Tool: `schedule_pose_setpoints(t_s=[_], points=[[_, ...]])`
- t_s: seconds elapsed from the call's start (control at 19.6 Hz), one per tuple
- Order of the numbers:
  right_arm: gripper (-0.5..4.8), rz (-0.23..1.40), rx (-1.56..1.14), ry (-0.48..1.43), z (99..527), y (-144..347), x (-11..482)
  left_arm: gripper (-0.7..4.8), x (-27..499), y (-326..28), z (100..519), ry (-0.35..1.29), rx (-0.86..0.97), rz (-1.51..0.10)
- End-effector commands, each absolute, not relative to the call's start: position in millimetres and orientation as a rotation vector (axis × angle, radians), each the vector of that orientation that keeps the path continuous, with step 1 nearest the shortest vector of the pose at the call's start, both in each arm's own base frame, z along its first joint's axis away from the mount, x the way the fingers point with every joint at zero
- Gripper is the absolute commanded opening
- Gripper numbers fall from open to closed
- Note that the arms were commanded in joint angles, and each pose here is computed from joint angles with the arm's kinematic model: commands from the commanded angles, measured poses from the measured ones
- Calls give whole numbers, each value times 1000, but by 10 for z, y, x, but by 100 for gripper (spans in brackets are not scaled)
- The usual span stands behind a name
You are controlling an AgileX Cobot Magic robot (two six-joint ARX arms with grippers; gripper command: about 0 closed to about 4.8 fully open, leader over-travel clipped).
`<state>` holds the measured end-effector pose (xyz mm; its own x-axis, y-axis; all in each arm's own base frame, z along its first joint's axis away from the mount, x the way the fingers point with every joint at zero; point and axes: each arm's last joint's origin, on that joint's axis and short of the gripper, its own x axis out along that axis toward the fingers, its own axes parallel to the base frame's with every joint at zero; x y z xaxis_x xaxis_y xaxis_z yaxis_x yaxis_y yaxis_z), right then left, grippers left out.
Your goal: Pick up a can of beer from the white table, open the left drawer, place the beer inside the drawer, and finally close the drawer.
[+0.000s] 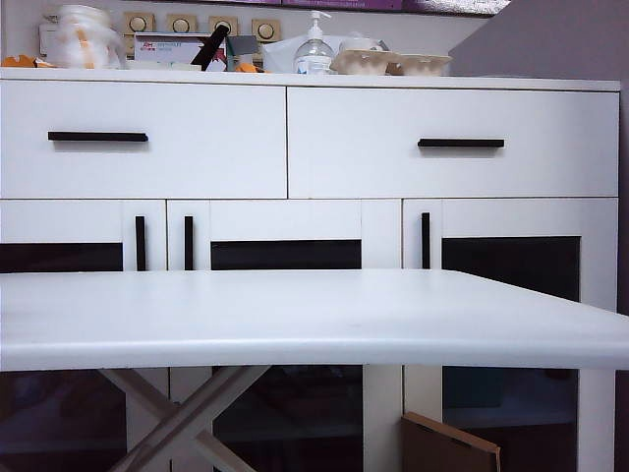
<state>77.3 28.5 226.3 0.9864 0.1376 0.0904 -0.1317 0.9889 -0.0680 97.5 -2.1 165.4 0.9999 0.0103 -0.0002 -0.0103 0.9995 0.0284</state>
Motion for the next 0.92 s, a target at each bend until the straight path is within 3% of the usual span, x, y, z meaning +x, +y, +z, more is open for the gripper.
schedule_pose_setpoints(t_s=[0.05, 0.31, 0.51, 0.92], points=[[-1, 61, -75, -86, 2021, 221, 890, -5, 973, -23, 1671, -13, 25, 6], [-1, 92, 11, -31, 1686, 164, 958, -5, 973, -23, 1671, -13, 26, 5], [-1, 13, 13, -23, 1678, 92, 968, -5, 974, -23, 1668, -9, 26, 5], [-1, 11, 10, -21, 1677, 90, 968, -5, 974, -24, 1668, -9, 26, 5]])
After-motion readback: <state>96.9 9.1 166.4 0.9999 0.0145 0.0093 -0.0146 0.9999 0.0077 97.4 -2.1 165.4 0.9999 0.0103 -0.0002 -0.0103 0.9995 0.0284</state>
